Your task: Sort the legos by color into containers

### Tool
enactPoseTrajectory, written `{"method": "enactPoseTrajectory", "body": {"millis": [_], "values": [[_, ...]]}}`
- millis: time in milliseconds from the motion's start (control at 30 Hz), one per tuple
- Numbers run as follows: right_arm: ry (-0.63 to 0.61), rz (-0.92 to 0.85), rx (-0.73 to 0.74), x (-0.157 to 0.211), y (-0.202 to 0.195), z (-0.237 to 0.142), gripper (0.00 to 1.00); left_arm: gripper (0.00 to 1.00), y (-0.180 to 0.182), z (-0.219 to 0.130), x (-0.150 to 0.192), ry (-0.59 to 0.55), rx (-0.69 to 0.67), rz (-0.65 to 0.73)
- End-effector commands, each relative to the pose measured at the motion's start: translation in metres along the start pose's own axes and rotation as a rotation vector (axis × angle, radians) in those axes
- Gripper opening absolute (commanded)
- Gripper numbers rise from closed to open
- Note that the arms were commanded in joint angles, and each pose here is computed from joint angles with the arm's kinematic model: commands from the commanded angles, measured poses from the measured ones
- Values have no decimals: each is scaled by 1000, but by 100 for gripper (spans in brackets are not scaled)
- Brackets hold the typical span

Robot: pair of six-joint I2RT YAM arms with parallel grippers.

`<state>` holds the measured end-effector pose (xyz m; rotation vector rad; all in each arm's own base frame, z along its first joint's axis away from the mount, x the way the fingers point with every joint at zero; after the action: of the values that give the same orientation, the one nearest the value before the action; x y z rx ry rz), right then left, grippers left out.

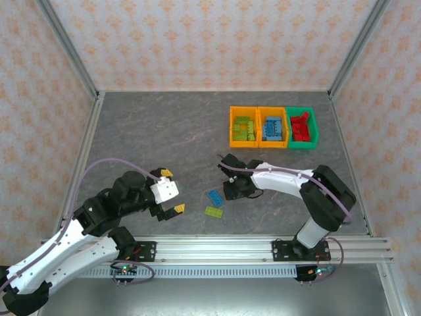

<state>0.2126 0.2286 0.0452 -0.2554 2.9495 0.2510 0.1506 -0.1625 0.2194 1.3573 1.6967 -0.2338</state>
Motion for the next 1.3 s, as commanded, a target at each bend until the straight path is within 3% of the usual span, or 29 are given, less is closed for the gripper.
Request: {"method": "enactPoseTrajectory", "body": {"millis": [0,233,433,567,733,800,900,1100,1267], "values": [[-70,31,1,-8,-1,-9,28,100,1,2,-1,-16,-9,30],[-304,189,-51,-39,-21,-79,25,100,2,1,0,-15,-21,32],[-556,489,-81,-100,-104,-144,26,100,2,2,2,-14,-29,21],[-542,592,-20,-146,-156,-142,25,100,1,2,2,-16,-24,9],[-454,660,32,-206,-190,-112,30,100,4,0,2,-21,-46,-3],[-429,684,40,-225,-199,-102,36,100,5,-1,2,-33,-63,-12],[-400,687,35,-245,-202,-92,54,100,6,-4,3,-51,-81,-19],[-403,694,-21,-239,-191,-111,59,100,10,-7,5,-56,-122,-20],[-441,674,-151,-197,-164,-150,63,100,7,-5,3,-62,-98,-15]]}}
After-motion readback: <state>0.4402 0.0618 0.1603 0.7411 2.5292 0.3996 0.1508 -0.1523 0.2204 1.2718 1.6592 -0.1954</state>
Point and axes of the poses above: each hand's point on the last joint's axis, 136 mm out from that joint toward the fingers, its own z axis out along the fingers, its own y axis along the line the jaws close on, x = y × z, the point moved 2 cm from there along -z, back along the fingers, and after that the axes turned 7 degrees about z, right-handed, at the moved point
